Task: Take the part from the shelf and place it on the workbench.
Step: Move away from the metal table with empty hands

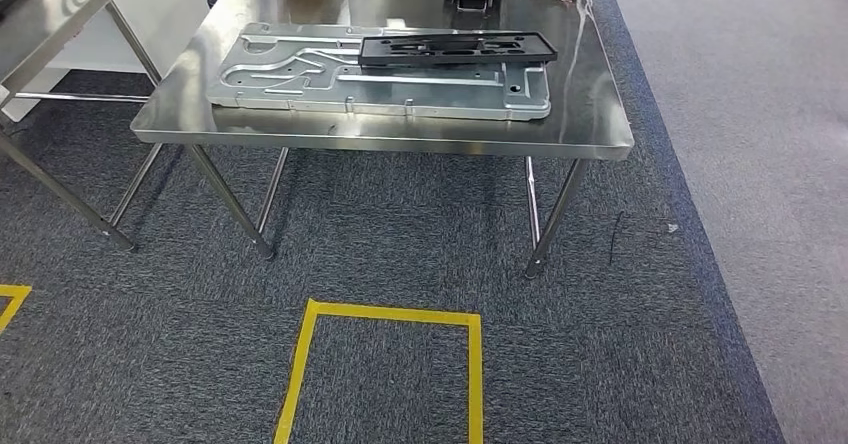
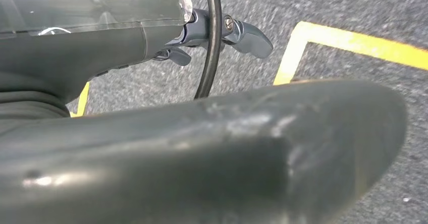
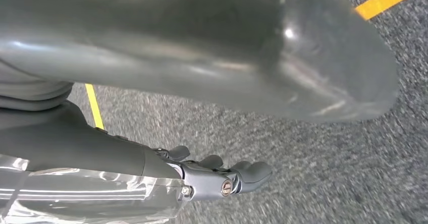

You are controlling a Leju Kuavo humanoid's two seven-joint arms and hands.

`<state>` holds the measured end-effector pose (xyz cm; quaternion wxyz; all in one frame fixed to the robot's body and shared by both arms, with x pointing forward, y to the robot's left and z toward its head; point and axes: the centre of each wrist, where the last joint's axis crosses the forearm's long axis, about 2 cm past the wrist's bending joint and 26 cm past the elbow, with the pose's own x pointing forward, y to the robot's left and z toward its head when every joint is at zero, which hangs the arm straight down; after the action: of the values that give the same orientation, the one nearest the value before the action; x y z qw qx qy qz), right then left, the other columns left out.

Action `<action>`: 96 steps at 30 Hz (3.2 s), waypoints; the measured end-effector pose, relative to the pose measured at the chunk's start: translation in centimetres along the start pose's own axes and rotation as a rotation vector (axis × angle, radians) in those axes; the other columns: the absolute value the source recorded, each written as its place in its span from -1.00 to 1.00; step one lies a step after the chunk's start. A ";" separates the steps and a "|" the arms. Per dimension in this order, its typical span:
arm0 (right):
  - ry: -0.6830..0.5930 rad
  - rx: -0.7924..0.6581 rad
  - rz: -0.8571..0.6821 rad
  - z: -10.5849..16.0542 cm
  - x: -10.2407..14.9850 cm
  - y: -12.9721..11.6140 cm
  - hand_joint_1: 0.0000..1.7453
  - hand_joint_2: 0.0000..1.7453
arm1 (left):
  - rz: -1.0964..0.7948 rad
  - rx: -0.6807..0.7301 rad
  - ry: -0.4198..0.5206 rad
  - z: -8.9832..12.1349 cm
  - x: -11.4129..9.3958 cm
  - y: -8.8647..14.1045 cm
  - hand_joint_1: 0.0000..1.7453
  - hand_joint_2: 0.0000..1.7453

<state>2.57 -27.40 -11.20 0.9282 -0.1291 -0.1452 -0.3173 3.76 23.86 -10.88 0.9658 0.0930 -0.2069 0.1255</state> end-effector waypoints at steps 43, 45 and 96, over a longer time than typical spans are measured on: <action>-0.010 0.023 0.095 -0.3 0.4 -0.9 -1.00 -1.00 | 0.026 0.028 -0.006 0.1 -0.4 0.1 -1.00 -1.00; -0.007 0.021 0.097 -0.3 0.2 -1.0 -1.00 -1.00 | 0.027 0.027 -0.008 0.1 -0.3 0.1 -1.00 -1.00; 0.005 0.072 0.333 0.2 -0.9 -0.3 -1.00 -1.00 | -0.008 0.030 -0.130 -0.7 -0.5 3.8 -1.00 -1.00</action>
<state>1.67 -27.12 -11.26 0.9723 -0.1171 -0.1310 -0.1541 2.49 27.55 -11.24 0.9493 0.1164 -0.2669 0.1186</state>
